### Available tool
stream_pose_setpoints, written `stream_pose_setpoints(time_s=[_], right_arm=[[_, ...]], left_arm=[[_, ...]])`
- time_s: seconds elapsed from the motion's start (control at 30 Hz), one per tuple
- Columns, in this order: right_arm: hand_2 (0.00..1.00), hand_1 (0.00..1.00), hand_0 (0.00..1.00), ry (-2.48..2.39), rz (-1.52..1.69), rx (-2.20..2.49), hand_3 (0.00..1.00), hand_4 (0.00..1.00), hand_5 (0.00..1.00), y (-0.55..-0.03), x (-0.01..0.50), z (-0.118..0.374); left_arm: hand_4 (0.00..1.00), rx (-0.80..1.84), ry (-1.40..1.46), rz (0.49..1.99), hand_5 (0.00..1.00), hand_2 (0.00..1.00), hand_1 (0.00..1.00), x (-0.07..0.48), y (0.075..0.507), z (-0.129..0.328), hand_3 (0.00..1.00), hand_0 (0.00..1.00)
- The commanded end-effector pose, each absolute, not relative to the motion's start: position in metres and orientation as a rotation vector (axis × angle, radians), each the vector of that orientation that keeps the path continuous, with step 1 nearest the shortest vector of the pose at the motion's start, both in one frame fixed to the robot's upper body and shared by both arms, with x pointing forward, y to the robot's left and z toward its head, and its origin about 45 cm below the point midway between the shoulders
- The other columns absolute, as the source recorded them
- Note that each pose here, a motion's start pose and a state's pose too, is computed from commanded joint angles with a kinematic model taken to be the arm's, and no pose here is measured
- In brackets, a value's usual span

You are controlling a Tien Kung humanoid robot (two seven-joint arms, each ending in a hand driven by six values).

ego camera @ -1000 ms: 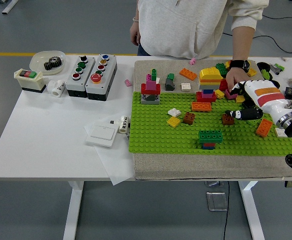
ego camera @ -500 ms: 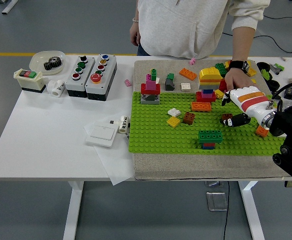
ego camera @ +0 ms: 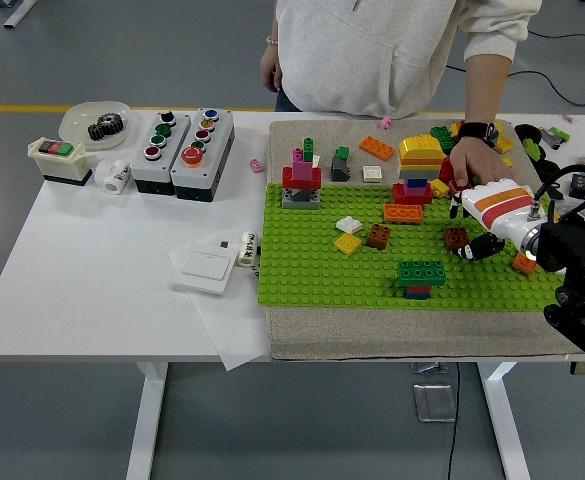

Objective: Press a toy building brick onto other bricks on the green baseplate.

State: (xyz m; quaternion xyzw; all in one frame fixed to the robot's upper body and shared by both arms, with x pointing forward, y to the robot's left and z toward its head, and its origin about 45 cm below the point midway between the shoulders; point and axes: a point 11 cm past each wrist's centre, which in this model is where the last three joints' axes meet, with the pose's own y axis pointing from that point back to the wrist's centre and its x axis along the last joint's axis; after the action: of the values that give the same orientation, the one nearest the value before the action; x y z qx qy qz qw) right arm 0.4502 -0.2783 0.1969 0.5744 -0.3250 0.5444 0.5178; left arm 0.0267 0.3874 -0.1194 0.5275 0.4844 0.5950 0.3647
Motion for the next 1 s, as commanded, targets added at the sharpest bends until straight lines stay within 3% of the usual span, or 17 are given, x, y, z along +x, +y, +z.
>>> stream_pose_setpoints(time_s=[0.4, 0.43, 0.63, 1.0], right_arm=[[0.516, 0.476, 0.397, -0.772, 1.313, 1.366, 0.559, 0.856, 0.344, -0.2821, 0.4519, 0.1937], [0.51, 0.465, 0.393, -0.772, 1.312, 1.365, 0.538, 0.83, 0.392, -0.2827, 0.4521, 0.1934], [0.509, 0.463, 0.389, -0.762, 1.299, 1.361, 0.534, 0.818, 0.42, -0.2852, 0.4523, 0.1892], [0.51, 0.466, 0.387, -0.747, 1.294, 1.361, 0.539, 0.822, 0.416, -0.2845, 0.4538, 0.1874]], left_arm=[[0.832, 1.36, 1.239, 1.527, 0.826, 0.751, 0.594, 0.0286, 0.388, -0.119, 0.787, 0.484], [0.832, 1.36, 1.238, 1.527, 0.826, 0.75, 0.593, 0.0288, 0.388, -0.1189, 0.786, 0.482], [0.833, 1.36, 1.235, 1.526, 0.825, 0.75, 0.594, 0.0302, 0.3879, -0.1188, 0.786, 0.482], [0.833, 1.358, 1.226, 1.526, 0.824, 0.75, 0.594, 0.0343, 0.3875, -0.1185, 0.787, 0.482]])
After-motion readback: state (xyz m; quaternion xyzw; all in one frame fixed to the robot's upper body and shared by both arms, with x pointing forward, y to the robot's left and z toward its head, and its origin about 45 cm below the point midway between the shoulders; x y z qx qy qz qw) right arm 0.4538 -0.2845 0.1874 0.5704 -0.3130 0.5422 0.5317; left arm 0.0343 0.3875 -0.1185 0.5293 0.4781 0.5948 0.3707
